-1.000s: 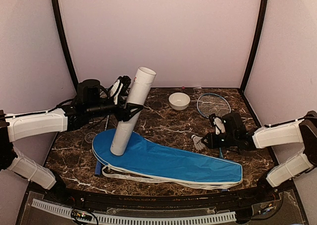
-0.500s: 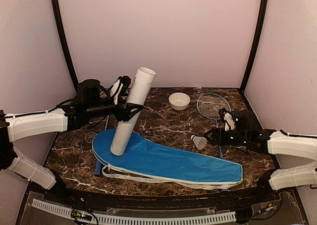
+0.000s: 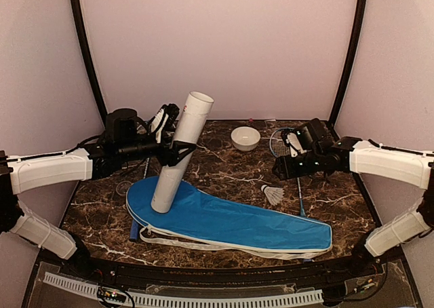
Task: Pack up the badminton gear
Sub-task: Pick up the shuttlecock from the center of the board, then place the shuttlecock in the shuttle tube, then adjust the shuttlecock in the shuttle tube.
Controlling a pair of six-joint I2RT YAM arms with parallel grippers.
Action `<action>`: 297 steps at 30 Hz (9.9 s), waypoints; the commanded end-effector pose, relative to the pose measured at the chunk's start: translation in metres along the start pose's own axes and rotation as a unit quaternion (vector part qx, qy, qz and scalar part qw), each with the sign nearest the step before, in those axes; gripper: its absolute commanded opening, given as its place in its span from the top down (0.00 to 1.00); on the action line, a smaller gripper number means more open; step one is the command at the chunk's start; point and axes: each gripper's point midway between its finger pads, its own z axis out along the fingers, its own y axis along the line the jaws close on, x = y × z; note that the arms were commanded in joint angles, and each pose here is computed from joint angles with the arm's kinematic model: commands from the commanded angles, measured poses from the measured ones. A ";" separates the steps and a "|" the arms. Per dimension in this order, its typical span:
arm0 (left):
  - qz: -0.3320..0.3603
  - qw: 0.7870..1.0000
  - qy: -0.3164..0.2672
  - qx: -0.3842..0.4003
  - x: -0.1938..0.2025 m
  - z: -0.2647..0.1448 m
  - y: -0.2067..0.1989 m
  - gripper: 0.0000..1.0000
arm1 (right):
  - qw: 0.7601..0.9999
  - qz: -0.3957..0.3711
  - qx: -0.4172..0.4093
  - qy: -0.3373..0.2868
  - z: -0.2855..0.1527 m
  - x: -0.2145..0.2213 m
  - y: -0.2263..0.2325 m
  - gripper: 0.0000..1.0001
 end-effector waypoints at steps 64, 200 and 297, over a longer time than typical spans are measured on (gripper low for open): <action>0.042 0.993 -0.042 0.100 -0.026 -0.008 -0.084 0.32 | 0.890 0.023 -0.321 -0.323 -0.183 -0.162 0.138 0.81; 0.132 0.981 0.016 0.143 0.013 0.004 -0.126 0.32 | 0.945 -0.144 -0.290 -0.042 -0.198 -0.123 0.212 0.34; 0.055 0.990 -0.009 0.130 -0.003 0.004 -0.108 0.32 | 0.935 -0.064 -0.275 -0.215 -0.216 -0.123 0.193 0.34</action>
